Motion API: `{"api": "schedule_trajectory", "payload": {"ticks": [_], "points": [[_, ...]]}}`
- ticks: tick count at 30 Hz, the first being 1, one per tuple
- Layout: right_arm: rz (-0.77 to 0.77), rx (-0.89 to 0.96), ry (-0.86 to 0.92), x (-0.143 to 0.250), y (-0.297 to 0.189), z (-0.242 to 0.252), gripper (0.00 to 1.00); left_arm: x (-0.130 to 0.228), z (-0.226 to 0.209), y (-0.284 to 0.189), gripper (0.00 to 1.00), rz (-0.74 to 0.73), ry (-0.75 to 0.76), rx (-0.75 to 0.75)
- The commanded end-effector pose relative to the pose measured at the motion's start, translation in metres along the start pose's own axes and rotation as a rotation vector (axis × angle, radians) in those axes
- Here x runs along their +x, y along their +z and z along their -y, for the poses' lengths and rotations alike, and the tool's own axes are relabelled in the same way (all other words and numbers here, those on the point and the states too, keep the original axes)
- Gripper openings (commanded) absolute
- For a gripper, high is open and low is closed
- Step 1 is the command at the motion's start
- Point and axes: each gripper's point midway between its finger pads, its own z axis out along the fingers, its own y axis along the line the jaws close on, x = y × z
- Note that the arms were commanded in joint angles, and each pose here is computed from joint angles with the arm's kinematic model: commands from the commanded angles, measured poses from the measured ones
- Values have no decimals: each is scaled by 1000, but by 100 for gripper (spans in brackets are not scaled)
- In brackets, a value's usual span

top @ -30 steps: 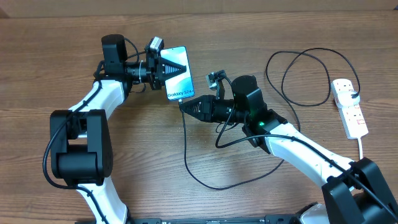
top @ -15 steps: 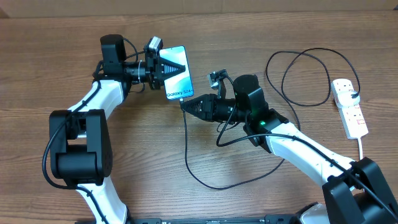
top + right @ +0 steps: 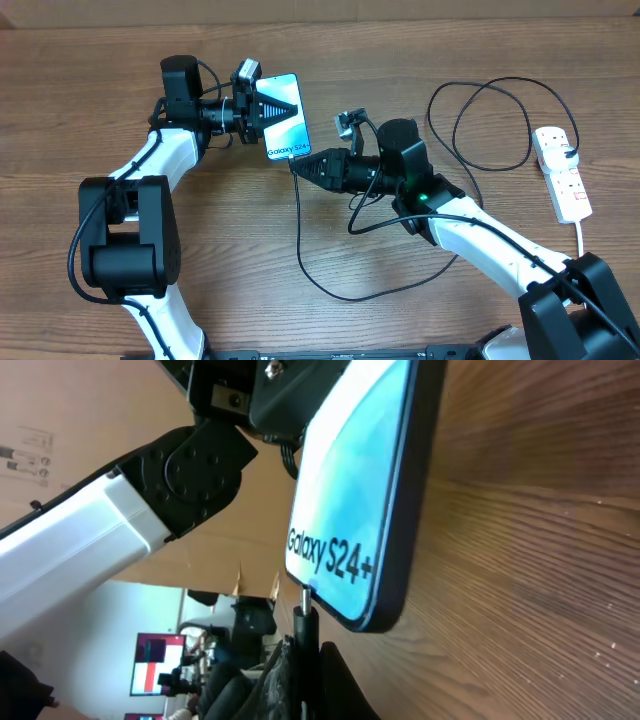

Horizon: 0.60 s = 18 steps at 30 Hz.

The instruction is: Plug charger to phone and switch on socket

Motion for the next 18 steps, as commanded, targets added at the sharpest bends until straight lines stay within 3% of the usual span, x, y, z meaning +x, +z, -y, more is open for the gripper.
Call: {"api": "schedule_trajectory", "payload": {"ticks": [1,18], "points": [[-1,10,15,1,0,2,4,4,8,-1,4,-28,31,21],[-47,-32,5,9,1,-6,4,4,8,-1,4,-28,32,21]]}}
